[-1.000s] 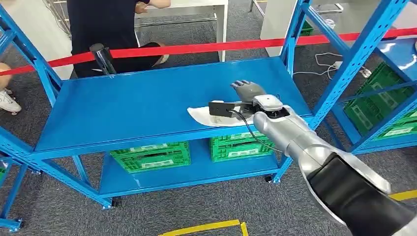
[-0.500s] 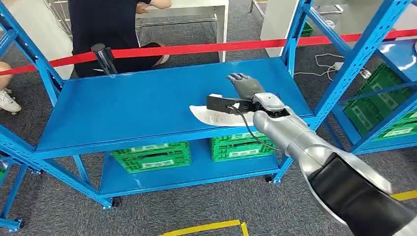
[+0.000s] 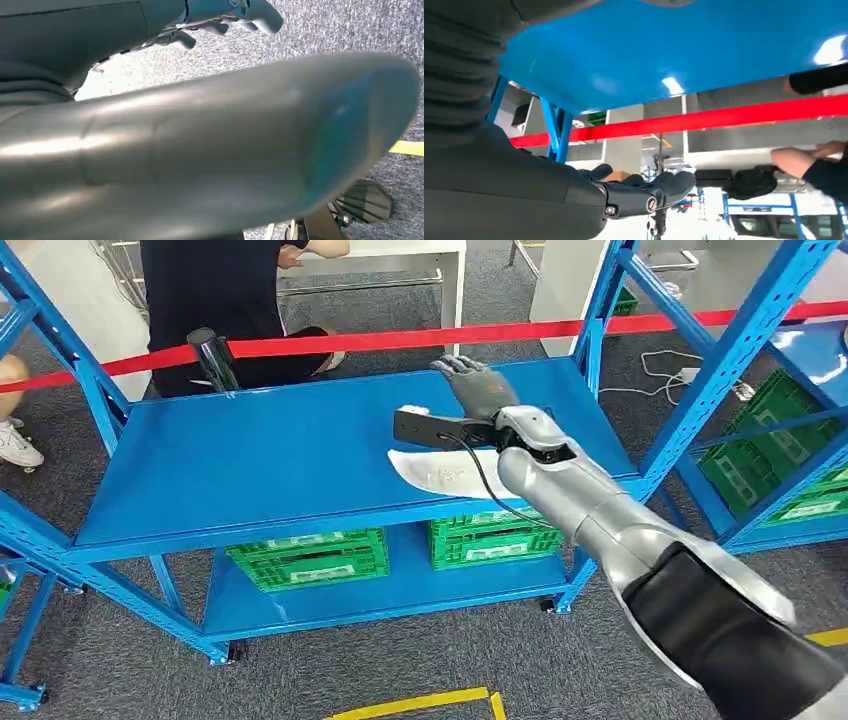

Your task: Take the parts from the cabinet and place them on the table.

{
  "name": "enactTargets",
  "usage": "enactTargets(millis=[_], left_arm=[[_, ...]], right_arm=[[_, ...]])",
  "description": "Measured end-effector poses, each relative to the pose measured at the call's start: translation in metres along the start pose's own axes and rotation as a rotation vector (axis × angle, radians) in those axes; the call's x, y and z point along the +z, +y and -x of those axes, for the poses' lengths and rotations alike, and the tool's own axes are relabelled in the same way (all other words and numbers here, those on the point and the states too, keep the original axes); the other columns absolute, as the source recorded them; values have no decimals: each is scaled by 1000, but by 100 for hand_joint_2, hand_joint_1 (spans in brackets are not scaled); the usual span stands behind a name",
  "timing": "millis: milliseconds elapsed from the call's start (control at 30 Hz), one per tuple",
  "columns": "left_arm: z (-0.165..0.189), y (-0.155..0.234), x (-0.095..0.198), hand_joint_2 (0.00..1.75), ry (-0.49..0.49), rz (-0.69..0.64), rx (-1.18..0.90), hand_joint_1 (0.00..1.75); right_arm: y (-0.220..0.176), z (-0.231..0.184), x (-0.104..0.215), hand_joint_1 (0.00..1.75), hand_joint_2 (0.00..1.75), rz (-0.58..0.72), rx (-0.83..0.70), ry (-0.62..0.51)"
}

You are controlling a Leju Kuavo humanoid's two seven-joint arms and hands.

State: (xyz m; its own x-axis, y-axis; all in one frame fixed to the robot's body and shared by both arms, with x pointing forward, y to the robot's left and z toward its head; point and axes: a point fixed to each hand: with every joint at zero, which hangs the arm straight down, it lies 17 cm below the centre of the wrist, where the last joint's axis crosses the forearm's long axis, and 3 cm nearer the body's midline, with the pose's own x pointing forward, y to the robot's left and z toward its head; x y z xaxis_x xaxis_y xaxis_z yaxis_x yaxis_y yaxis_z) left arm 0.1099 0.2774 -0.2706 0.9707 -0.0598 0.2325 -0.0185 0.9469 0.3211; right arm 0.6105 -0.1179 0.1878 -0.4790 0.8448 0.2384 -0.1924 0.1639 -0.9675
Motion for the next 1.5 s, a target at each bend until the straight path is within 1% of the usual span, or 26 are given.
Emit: enactTargets(millis=[67,133,233,300,467,700,800,967,1000,1067,1267,1500], left_arm=[[0,0,0,0,1,0,0,0],[0,0,0,0,1,0,-1,0],[0,0,0,0,2,0,-5,0],[1,0,0,0,4,0,-7,0],[1,0,0,0,6,0,-10,0],[1,1,0,0,4,-2,-5,0],[1,1,0,0,3,-2,-3,0],[1,1,0,0,3,-2,-2,0],[1,1,0,0,4,-2,-2,0],[1,1,0,0,4,-2,-2,0],[1,1,0,0,5,-3,-1,0],[4,2,-1,0,10,-5,10,0]], right_arm=[[5,-4,0,0,0,-11,0,-8],[14,-6,1,0,0,-53,-10,-12],[40,-13,6,0,0,-130,-24,-22],[55,-18,9,0,0,-158,-32,-29],[72,-25,13,0,0,-212,-38,-40],[124,-31,30,0,0,-393,-16,-19],[134,-31,34,0,0,-427,0,-18],[138,-31,35,0,0,-439,11,-18],[138,-31,35,0,175,-440,12,-18],[139,-31,36,0,175,-442,16,-18],[152,-24,44,0,175,-514,21,17],[154,-11,47,0,175,-531,113,56]])
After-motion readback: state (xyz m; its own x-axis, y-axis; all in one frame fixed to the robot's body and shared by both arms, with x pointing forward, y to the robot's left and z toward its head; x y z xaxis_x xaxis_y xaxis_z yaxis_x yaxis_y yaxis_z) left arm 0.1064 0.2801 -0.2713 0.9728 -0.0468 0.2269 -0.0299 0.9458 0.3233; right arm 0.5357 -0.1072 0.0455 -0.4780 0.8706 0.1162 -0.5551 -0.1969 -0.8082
